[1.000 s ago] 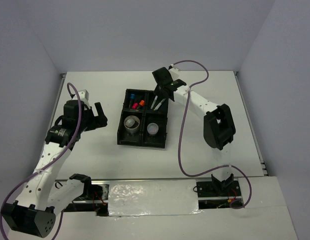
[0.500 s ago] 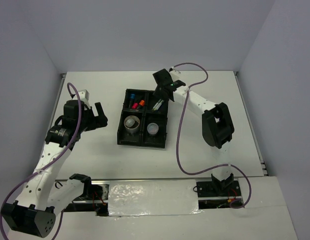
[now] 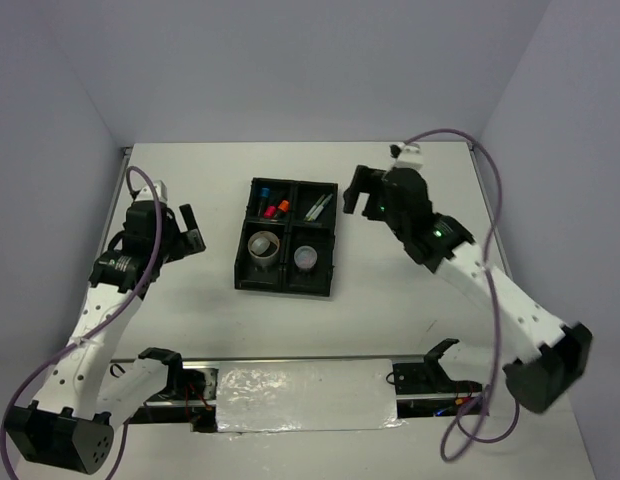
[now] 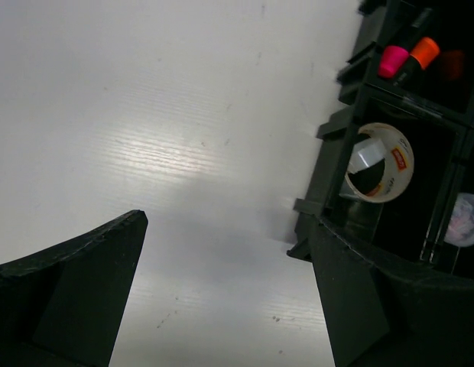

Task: Sort the stationery into containers
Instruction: Reset both arms

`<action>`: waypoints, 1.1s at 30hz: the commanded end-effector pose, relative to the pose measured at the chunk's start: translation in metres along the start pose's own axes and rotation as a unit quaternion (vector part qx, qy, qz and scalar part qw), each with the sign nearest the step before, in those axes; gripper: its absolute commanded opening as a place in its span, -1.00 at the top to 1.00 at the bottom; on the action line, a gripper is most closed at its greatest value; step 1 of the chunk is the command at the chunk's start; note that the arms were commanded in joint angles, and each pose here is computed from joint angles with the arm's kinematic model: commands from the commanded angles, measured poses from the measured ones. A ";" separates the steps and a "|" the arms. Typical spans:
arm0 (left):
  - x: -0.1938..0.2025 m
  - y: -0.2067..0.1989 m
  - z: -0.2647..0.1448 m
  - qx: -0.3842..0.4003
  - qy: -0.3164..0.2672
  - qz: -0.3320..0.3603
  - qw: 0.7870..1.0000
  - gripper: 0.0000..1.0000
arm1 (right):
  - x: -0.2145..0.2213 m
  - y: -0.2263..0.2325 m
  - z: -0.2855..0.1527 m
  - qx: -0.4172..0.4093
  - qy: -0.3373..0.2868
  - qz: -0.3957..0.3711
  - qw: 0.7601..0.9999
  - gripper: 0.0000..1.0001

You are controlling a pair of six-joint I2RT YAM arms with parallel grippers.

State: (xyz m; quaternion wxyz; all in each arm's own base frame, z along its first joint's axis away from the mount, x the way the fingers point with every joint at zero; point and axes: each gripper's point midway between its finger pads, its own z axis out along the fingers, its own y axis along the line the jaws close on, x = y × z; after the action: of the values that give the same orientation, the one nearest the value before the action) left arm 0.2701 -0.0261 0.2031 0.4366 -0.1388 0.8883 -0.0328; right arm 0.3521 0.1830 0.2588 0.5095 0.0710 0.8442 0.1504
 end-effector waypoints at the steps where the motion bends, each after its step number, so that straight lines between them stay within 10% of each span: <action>1: -0.020 0.020 -0.010 -0.049 -0.044 -0.030 0.997 -0.99 | -0.001 -0.029 -0.044 0.002 -0.031 -0.089 0.996 -1.00; 13: -0.024 0.058 -0.045 -0.134 -0.085 -0.063 0.985 -0.99 | 0.014 -0.110 -0.164 0.044 -0.069 -0.084 0.993 -0.99; 33: -0.021 0.061 -0.065 -0.106 -0.140 -0.083 0.981 -0.99 | 0.022 -0.124 -0.171 0.066 -0.067 -0.056 0.994 -1.00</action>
State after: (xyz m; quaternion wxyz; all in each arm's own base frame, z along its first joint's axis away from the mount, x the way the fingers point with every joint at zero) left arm 0.2111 0.0347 0.2440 0.5236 -0.2566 0.8109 0.0496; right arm 0.1954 0.0449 0.2661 0.5570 0.0541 0.8265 0.0604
